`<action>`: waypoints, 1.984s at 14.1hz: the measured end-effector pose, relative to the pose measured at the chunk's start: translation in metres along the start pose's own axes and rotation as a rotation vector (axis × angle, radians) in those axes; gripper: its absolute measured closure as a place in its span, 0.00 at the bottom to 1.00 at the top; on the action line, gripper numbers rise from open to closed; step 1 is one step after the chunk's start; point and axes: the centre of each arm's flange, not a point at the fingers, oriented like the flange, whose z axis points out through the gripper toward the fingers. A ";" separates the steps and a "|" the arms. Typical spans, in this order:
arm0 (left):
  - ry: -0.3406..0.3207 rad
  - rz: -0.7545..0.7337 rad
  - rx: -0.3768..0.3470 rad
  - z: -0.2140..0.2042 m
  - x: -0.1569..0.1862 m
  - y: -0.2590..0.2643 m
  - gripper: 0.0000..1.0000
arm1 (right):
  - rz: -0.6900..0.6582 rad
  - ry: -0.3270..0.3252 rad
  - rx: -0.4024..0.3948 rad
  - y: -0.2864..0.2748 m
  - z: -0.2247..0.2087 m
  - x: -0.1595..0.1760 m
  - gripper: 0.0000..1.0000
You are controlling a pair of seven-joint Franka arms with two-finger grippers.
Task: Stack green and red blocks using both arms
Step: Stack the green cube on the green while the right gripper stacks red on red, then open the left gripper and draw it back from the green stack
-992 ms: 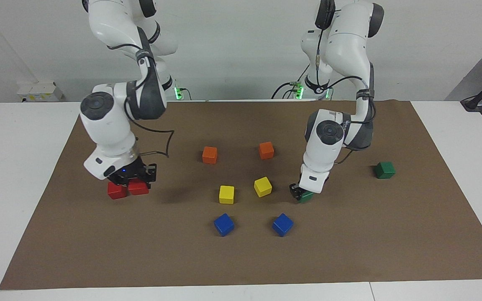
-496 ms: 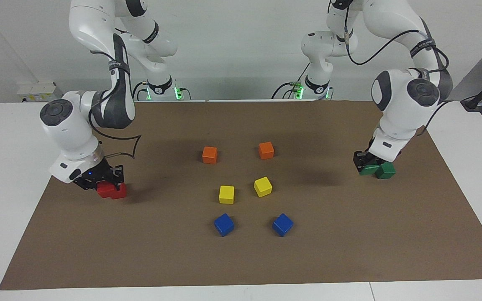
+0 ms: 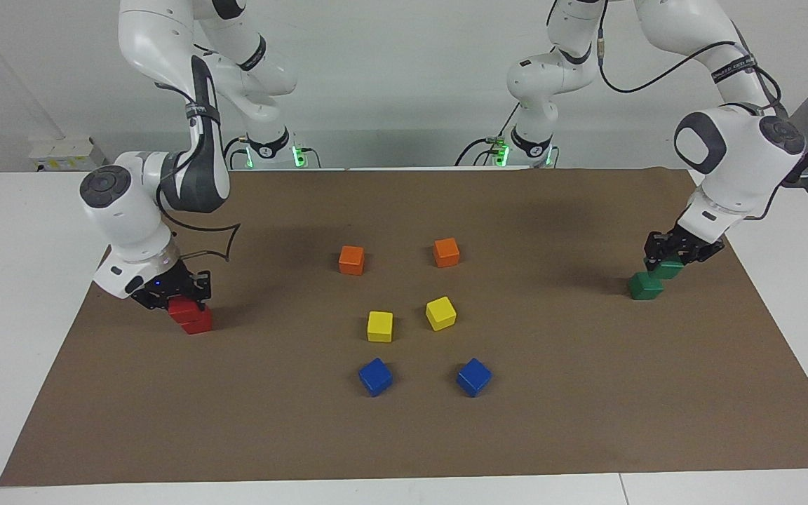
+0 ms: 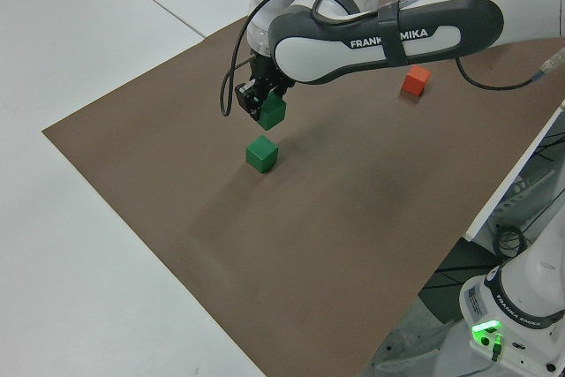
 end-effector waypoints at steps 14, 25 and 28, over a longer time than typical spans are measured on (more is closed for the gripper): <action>0.064 -0.027 0.022 0.040 -0.017 -0.008 0.45 | 0.019 0.019 -0.005 0.004 0.021 -0.024 0.45; 0.072 -0.034 0.020 0.053 -0.014 -0.007 0.45 | 0.018 0.011 -0.002 0.003 0.024 -0.028 0.45; 0.072 -0.035 0.020 0.053 -0.014 -0.008 0.45 | 0.017 0.010 -0.002 0.002 0.024 -0.029 0.45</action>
